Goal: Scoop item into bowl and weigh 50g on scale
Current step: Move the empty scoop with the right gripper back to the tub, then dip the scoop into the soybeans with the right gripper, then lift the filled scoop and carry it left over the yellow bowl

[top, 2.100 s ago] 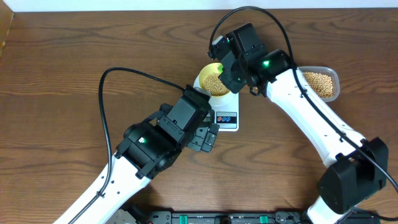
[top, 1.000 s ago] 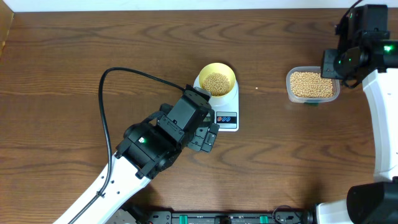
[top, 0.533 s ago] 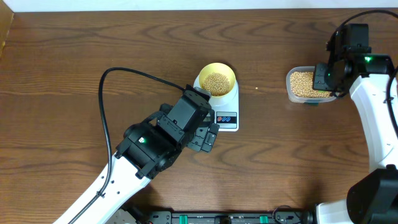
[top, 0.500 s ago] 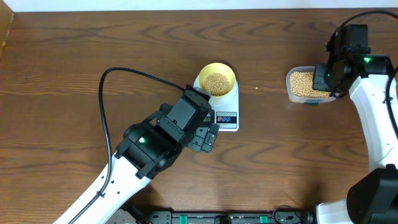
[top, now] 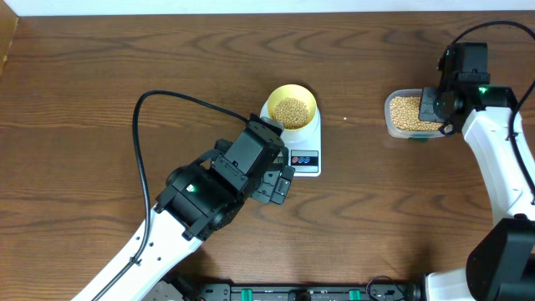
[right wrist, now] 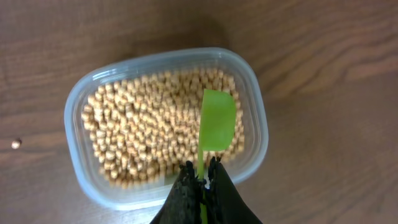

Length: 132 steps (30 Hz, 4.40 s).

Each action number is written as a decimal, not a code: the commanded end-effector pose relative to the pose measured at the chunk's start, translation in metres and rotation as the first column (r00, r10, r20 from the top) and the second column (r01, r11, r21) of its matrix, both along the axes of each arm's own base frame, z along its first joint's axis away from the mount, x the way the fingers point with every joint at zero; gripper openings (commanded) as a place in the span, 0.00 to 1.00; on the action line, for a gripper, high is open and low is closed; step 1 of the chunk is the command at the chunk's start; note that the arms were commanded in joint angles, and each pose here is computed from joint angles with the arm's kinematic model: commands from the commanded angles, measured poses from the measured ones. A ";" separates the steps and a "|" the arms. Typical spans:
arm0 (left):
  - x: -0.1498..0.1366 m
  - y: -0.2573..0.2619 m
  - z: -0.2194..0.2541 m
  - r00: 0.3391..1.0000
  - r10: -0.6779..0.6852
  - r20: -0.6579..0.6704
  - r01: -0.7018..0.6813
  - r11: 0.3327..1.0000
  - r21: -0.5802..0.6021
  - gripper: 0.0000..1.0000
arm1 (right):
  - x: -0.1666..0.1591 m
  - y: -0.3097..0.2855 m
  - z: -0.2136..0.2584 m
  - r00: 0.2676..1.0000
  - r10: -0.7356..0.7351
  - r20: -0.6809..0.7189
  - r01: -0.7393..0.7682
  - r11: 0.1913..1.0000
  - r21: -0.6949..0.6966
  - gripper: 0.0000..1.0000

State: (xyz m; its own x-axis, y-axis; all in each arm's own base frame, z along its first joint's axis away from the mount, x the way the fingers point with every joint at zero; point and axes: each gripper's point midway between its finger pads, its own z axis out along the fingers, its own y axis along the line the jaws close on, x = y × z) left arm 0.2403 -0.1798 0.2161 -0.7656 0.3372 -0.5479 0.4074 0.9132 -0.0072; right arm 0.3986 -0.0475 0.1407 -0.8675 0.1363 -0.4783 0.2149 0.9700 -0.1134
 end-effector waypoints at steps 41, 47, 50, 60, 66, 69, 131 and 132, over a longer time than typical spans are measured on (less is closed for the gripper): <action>0.002 0.001 0.004 1.000 -0.003 0.013 0.002 1.000 0.008 1.00 | -0.011 0.023 -0.048 1.000 0.000 0.013 -0.006 0.916 0.402 0.01; 0.002 0.001 0.004 1.000 -0.003 0.013 0.002 1.000 0.008 1.00 | -0.014 0.037 -0.065 0.999 0.034 -0.031 -0.013 0.855 0.518 0.01; 0.002 0.001 0.004 1.000 -0.003 0.013 0.002 1.000 0.008 1.00 | -0.013 0.036 -0.066 0.999 0.031 -0.028 -0.012 0.855 0.519 0.01; 0.002 0.001 0.004 1.000 -0.003 0.013 0.003 1.000 0.009 1.00 | -0.011 0.032 -0.058 1.000 0.021 0.002 -0.018 0.802 0.597 0.01; 0.002 0.001 0.004 1.000 -0.003 0.013 0.002 1.000 0.008 1.00 | -0.012 0.017 -0.050 0.999 -0.009 0.035 -0.016 0.749 0.662 0.01; 0.002 0.001 0.004 1.000 -0.003 0.013 0.003 1.000 0.008 1.00 | -0.013 0.010 -0.044 0.998 -0.018 0.059 -0.028 0.720 0.694 0.01; 0.002 0.001 0.004 1.000 -0.003 0.013 0.002 1.000 0.008 1.00 | 0.019 0.103 0.111 0.855 0.137 0.500 -0.512 0.073 0.856 0.01; 0.002 0.001 0.004 1.000 -0.003 0.013 0.002 1.000 0.008 1.00 | 0.021 0.110 0.117 0.845 0.145 0.515 -0.527 0.068 0.847 0.01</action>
State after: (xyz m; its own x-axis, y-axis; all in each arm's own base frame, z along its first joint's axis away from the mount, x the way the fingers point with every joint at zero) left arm 0.2402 -0.1798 0.2161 -0.7658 0.3373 -0.5475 0.4075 0.9132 -0.0074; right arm 0.4194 0.0429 0.2517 -0.7776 0.3555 -0.5186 -0.4369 0.2876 0.8523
